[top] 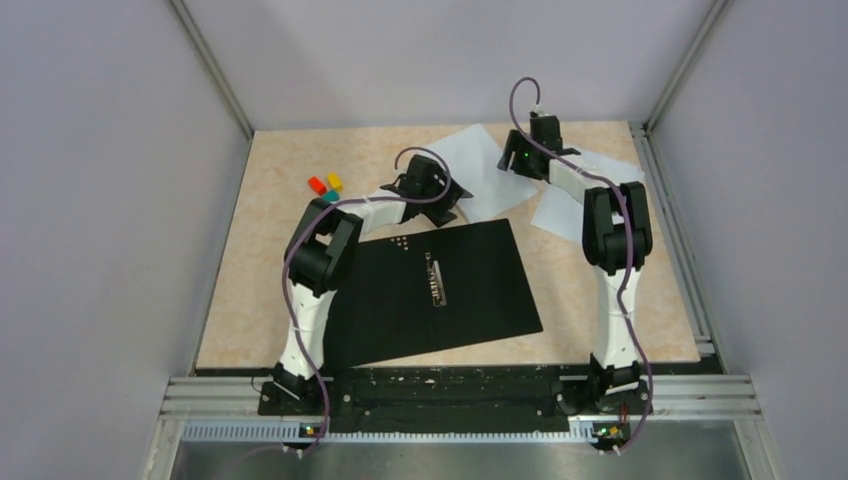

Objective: Put the files into the folder

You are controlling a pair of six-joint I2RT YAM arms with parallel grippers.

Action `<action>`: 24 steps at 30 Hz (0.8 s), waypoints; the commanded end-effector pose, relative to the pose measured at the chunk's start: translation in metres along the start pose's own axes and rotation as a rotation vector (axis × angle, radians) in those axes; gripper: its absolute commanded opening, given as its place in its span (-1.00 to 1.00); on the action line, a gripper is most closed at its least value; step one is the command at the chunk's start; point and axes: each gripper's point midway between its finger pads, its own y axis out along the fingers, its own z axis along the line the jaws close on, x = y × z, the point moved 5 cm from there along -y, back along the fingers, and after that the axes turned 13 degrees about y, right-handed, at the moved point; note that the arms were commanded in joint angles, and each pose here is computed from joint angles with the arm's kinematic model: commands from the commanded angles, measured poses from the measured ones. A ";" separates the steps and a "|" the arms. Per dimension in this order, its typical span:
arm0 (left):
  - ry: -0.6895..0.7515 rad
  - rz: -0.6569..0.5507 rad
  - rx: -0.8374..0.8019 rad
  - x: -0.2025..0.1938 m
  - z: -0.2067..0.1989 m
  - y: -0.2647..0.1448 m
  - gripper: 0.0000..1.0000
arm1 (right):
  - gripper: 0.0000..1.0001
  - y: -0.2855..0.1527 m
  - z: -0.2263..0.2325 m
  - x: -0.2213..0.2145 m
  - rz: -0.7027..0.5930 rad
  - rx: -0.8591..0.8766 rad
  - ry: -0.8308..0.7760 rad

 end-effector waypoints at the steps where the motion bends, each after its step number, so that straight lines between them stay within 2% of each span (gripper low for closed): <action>1: -0.022 0.006 0.019 0.001 -0.002 0.007 0.48 | 0.35 0.006 -0.004 0.021 -0.041 -0.007 -0.007; 10: -0.059 0.018 0.024 -0.001 -0.005 0.020 0.26 | 0.33 0.016 -0.008 0.003 0.033 0.018 0.020; 17: -0.089 0.003 0.033 0.002 -0.006 0.021 -0.07 | 0.33 0.017 -0.006 -0.002 0.066 0.035 0.028; 21: -0.095 -0.004 -0.003 0.007 -0.016 0.020 -0.36 | 0.33 0.014 0.000 0.002 0.075 0.053 0.030; 23: -0.107 0.004 -0.026 0.010 -0.021 0.018 -0.62 | 0.33 0.010 0.005 0.006 0.085 0.060 0.026; 24: -0.113 0.005 -0.038 0.013 -0.023 0.016 -0.84 | 0.34 0.008 0.008 0.010 0.087 0.063 0.021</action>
